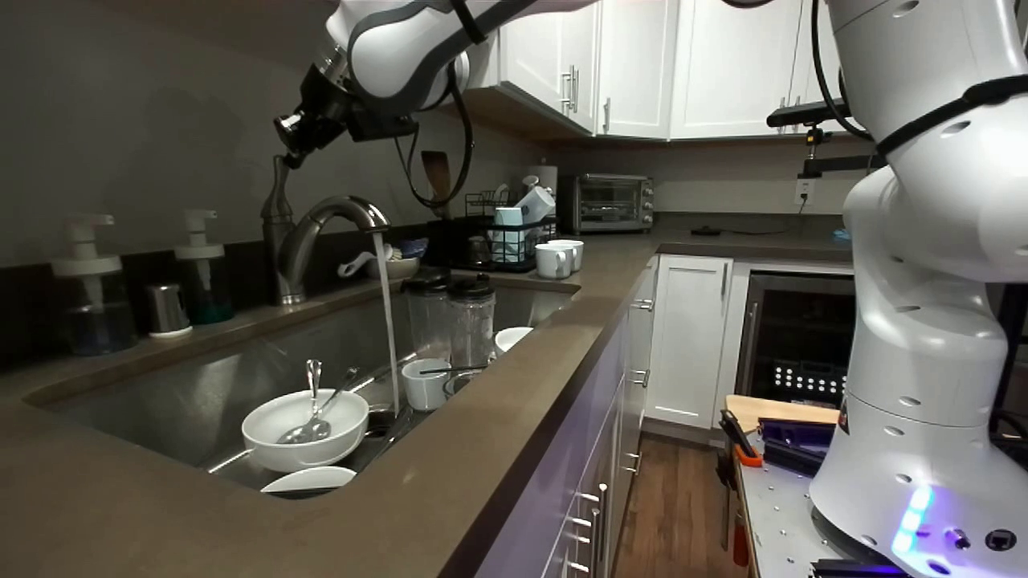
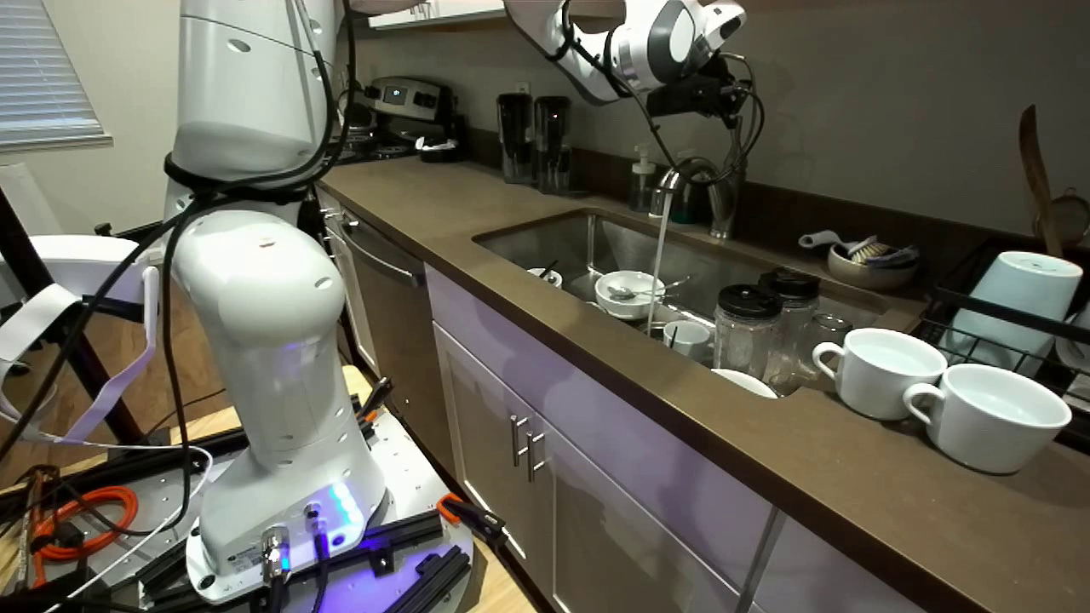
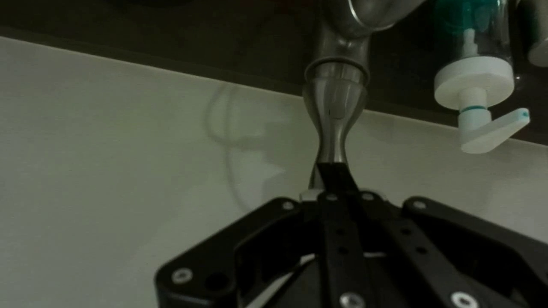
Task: Open the tap
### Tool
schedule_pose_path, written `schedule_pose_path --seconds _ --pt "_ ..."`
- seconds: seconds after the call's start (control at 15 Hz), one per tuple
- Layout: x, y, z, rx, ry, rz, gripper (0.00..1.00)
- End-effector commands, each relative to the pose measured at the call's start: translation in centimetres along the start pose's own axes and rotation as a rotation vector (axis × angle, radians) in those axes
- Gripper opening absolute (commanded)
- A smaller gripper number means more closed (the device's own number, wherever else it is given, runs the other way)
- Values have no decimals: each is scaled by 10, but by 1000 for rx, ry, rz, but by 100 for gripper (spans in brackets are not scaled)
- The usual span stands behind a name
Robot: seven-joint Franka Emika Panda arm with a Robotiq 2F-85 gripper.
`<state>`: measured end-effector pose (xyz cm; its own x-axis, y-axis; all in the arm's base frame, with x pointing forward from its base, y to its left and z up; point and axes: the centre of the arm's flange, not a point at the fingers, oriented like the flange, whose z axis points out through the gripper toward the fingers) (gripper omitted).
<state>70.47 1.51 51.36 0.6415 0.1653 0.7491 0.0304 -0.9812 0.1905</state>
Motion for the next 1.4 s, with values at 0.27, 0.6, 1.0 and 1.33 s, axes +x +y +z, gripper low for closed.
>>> schedule_pose_path --seconds 0.27,0.6,1.0,1.33 --pt "-13 4 -18 -12 -45 19 2" --pt "-39 21 -46 -36 -70 47 2" --pt "-67 24 -104 -15 -142 70 2" --pt "-85 17 -152 -15 -310 63 2"
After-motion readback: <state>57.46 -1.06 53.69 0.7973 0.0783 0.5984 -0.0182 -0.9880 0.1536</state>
